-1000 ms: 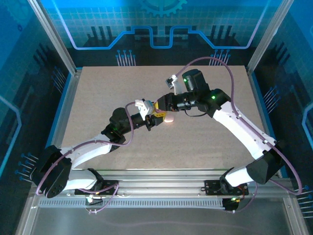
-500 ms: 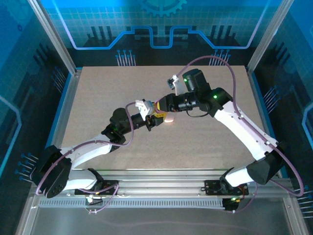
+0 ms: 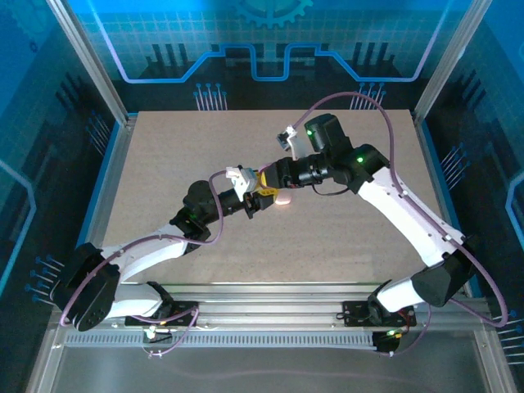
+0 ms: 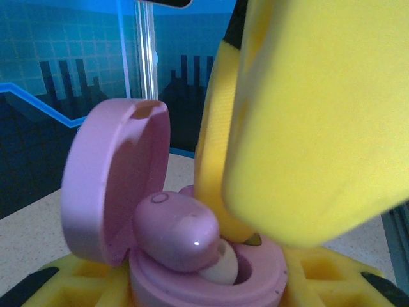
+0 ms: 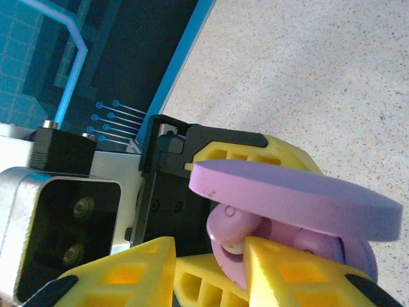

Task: Insert wireless bluetooth earbuds into charging case

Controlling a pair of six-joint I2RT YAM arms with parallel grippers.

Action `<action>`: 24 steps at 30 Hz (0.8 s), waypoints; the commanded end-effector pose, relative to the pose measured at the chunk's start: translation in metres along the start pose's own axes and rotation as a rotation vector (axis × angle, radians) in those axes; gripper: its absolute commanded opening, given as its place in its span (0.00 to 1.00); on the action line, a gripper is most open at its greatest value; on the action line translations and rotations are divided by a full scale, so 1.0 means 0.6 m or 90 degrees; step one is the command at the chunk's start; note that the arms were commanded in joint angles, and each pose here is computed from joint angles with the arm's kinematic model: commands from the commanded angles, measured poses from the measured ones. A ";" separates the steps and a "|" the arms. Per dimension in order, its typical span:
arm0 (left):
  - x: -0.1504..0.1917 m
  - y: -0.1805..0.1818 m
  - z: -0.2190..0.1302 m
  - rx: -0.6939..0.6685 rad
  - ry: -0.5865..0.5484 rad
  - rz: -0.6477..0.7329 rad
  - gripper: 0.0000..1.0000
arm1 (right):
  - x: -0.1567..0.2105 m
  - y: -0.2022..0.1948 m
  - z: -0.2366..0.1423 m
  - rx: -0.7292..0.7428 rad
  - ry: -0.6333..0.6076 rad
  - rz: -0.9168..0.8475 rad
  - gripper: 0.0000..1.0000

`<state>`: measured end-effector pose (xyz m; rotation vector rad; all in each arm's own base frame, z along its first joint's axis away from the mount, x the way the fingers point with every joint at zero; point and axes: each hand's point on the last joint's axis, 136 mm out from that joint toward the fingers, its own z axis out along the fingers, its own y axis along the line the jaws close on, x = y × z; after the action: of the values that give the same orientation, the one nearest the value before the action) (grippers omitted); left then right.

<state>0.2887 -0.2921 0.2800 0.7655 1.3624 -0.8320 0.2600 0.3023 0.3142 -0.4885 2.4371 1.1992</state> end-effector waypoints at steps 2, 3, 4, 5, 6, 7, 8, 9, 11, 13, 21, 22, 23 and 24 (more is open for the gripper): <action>-0.046 -0.004 0.001 0.003 -0.050 0.024 0.40 | 0.005 0.019 -0.001 -0.015 0.013 -0.018 0.35; -0.046 -0.004 0.000 0.002 -0.050 0.025 0.40 | 0.005 0.021 -0.002 -0.019 0.014 -0.019 0.35; -0.047 -0.004 0.000 0.000 -0.051 0.025 0.40 | 0.006 0.022 -0.003 -0.020 0.015 -0.019 0.35; -0.046 -0.004 0.000 0.001 -0.050 0.026 0.40 | 0.007 0.022 -0.005 -0.017 0.017 -0.019 0.35; -0.046 -0.004 0.001 0.001 -0.050 0.026 0.40 | 0.007 0.023 -0.008 -0.015 0.016 -0.022 0.36; -0.046 -0.004 0.001 0.001 -0.050 0.026 0.40 | 0.007 0.026 -0.013 -0.016 0.012 -0.027 0.37; -0.045 -0.003 0.001 -0.001 -0.050 0.027 0.40 | 0.005 0.035 -0.021 -0.022 0.004 -0.036 0.37; -0.045 -0.002 0.001 -0.002 -0.050 0.027 0.40 | 0.003 0.042 -0.030 -0.027 -0.007 -0.045 0.38; -0.045 -0.002 0.000 -0.004 -0.049 0.029 0.40 | -0.004 0.050 -0.048 -0.024 -0.034 -0.058 0.39; -0.046 -0.002 0.000 -0.003 -0.052 0.028 0.40 | -0.010 0.055 -0.064 -0.022 -0.055 -0.069 0.40; -0.048 -0.010 -0.001 0.014 -0.054 0.026 0.40 | -0.051 0.039 -0.103 0.026 -0.145 -0.078 0.40; -0.049 -0.013 -0.001 0.020 -0.055 0.027 0.40 | -0.059 0.025 -0.109 0.053 -0.159 -0.071 0.41; -0.051 -0.016 -0.002 0.026 -0.057 0.027 0.40 | -0.069 0.013 -0.115 0.073 -0.173 -0.064 0.42; -0.051 -0.019 -0.003 0.033 -0.057 0.027 0.40 | -0.076 0.003 -0.118 0.084 -0.180 -0.054 0.45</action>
<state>0.2875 -0.2927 0.2809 0.7706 1.3564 -0.8372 0.2642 0.2711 0.3694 -0.4393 2.2430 1.1048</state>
